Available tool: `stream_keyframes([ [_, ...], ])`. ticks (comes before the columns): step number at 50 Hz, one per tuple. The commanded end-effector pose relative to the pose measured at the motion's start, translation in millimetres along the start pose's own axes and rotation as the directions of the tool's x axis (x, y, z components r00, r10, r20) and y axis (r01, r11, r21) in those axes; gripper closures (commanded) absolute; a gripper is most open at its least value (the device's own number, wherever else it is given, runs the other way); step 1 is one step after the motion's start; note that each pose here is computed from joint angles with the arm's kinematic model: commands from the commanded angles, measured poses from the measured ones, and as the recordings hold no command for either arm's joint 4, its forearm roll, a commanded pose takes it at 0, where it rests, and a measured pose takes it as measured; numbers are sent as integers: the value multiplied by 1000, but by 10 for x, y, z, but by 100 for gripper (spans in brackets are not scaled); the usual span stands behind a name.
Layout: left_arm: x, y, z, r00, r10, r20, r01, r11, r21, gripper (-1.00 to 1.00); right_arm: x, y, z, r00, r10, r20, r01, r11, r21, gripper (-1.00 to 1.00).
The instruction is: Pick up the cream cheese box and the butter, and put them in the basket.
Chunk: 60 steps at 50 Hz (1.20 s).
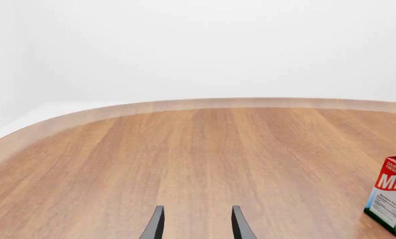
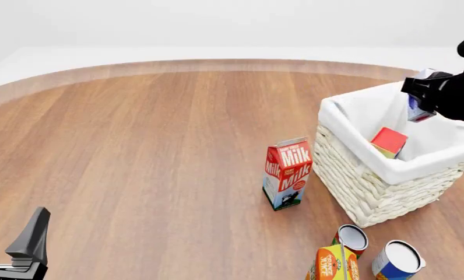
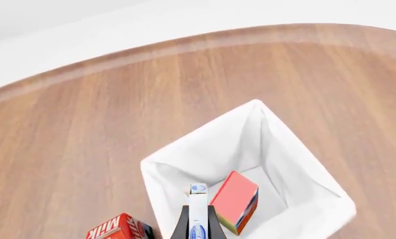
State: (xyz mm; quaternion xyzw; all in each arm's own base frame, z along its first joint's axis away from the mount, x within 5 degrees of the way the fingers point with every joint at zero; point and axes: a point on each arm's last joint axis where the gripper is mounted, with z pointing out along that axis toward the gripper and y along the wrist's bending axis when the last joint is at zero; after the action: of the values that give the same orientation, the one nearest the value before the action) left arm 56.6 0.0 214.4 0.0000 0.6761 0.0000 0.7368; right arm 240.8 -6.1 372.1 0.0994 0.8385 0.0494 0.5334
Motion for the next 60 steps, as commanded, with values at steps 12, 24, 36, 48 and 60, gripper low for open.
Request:
stream_keyframes([
  [12,0,0,0,1000,0,0,0,1000,0,-100,107,5,118,1000,7,-16,-7,1000,-7,100],
  [24,0,0,0,1000,0,0,0,1000,0,-100,162,-8,190,999,7,-31,-7,1000,-3,100],
  [36,0,0,0,1000,0,0,0,1000,0,-100,173,-18,253,999,5,-40,-5,1000,2,100],
  [48,0,0,0,1000,0,0,0,1000,0,-100,187,-30,353,999,6,-46,-5,1000,6,100],
  [60,0,0,0,1000,0,0,0,1000,0,-100,266,-44,475,998,10,-63,-9,1000,10,100],
])
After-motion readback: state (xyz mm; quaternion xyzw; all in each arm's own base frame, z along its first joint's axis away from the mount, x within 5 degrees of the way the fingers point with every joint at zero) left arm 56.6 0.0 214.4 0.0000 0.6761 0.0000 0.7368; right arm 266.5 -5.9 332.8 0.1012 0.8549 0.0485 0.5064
